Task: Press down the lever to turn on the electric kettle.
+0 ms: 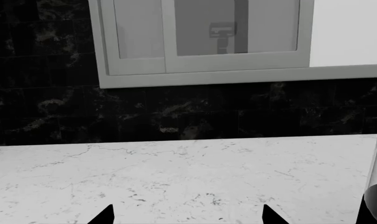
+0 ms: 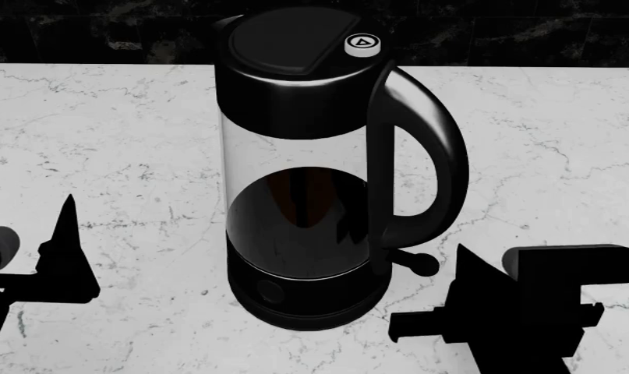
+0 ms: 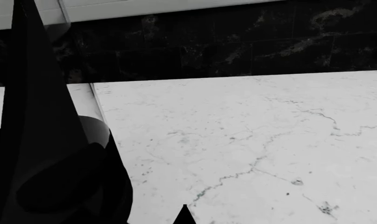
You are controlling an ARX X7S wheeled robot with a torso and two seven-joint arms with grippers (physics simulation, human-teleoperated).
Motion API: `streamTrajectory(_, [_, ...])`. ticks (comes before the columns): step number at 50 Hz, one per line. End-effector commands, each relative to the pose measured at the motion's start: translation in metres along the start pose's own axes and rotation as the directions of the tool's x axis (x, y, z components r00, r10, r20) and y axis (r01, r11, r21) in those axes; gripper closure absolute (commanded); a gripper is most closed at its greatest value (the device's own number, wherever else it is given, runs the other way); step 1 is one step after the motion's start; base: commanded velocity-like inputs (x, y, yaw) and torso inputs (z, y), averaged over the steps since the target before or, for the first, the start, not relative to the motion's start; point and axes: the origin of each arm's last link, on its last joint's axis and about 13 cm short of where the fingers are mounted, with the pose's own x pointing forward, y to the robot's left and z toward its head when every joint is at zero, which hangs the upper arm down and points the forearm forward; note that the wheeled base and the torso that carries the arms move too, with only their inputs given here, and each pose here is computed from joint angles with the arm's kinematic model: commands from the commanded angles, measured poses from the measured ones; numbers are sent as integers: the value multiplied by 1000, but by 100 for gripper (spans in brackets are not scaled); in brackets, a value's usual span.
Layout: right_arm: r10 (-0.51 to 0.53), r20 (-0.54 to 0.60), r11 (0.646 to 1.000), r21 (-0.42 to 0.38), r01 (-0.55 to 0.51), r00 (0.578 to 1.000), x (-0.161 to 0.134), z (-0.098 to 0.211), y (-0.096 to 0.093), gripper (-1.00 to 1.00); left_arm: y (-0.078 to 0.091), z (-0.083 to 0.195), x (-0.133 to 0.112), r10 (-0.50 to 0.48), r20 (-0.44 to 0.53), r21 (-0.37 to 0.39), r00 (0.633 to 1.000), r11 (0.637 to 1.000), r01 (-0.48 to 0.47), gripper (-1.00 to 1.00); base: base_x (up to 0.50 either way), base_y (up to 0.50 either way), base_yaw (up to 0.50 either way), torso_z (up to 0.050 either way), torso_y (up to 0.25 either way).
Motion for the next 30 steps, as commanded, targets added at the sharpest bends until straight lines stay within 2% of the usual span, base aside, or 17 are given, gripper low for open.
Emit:
streamTrajectory(1, [10, 10, 1000, 12, -10, 1000, 2, 3, 1, 100, 0, -1, 1, 8, -2, 6, 1000, 1000, -8, -100, 0, 0, 0, 0, 0])
streamTrajectory(16, [71, -35, 997, 15, -70, 997, 17, -7, 9, 100, 0, -4, 5, 8, -6, 9, 1000, 1000, -8, -100, 0, 0, 0, 0, 0])
streamTrajectory(30, [84, -40, 996, 18, -83, 996, 16, -9, 10, 100, 0, -2, 3, 10, 3, 8, 1000, 1000, -10, -100, 0, 0, 0, 0, 0])
